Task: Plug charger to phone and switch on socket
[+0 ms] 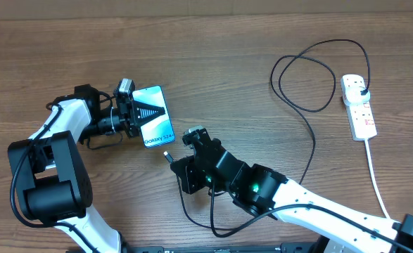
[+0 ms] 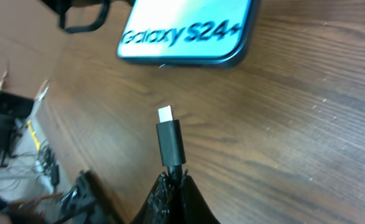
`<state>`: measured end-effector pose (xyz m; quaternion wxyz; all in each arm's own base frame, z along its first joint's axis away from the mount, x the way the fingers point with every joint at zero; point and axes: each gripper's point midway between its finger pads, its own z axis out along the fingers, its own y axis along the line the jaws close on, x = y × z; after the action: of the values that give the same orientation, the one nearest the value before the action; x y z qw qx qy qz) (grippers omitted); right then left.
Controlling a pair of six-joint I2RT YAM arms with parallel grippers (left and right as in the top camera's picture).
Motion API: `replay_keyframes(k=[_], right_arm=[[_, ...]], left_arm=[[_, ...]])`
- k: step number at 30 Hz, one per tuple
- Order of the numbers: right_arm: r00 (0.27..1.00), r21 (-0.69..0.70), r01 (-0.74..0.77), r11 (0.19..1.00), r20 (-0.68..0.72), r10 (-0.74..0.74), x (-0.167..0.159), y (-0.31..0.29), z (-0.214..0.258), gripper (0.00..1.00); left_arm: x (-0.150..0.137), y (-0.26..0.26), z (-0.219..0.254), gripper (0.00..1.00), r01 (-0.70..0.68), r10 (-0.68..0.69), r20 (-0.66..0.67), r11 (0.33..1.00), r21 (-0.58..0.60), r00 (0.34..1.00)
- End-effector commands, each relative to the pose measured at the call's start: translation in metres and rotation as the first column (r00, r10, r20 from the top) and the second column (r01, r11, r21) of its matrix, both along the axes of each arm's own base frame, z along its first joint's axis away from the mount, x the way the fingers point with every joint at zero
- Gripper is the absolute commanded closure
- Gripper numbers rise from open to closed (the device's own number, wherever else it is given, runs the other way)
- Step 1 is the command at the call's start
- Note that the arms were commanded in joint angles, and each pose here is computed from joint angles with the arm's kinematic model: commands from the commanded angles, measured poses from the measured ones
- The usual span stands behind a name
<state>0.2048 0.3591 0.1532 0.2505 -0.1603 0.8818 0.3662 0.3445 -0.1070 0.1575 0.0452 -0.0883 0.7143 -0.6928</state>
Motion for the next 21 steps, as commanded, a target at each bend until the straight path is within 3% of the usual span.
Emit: replay_keyframes(k=[1, 8, 21], right_arm=[[0.998, -0.013, 0.053, 0.998, 0.027, -0.053, 0.011, 0.002, -0.004, 0.96], [0.996, 0.054, 0.053, 0.997, 0.069, -0.057, 0.017, 0.012, 0.012, 0.96], [1.0, 0.067, -0.015, 0.998, 0.024, 0.013, 0.003, 0.017, 0.01, 0.96]], left_arm=[[-0.003, -0.008, 0.017, 0.96, 0.016, -0.014, 0.046, 0.999, -0.037, 0.999], [-0.004, -0.011, 0.017, 0.96, 0.025, -0.023, 0.05, 0.999, -0.036, 0.998], [-0.002, -0.01, 0.017, 0.96, 0.024, -0.021, 0.077, 0.999, -0.031, 0.997]])
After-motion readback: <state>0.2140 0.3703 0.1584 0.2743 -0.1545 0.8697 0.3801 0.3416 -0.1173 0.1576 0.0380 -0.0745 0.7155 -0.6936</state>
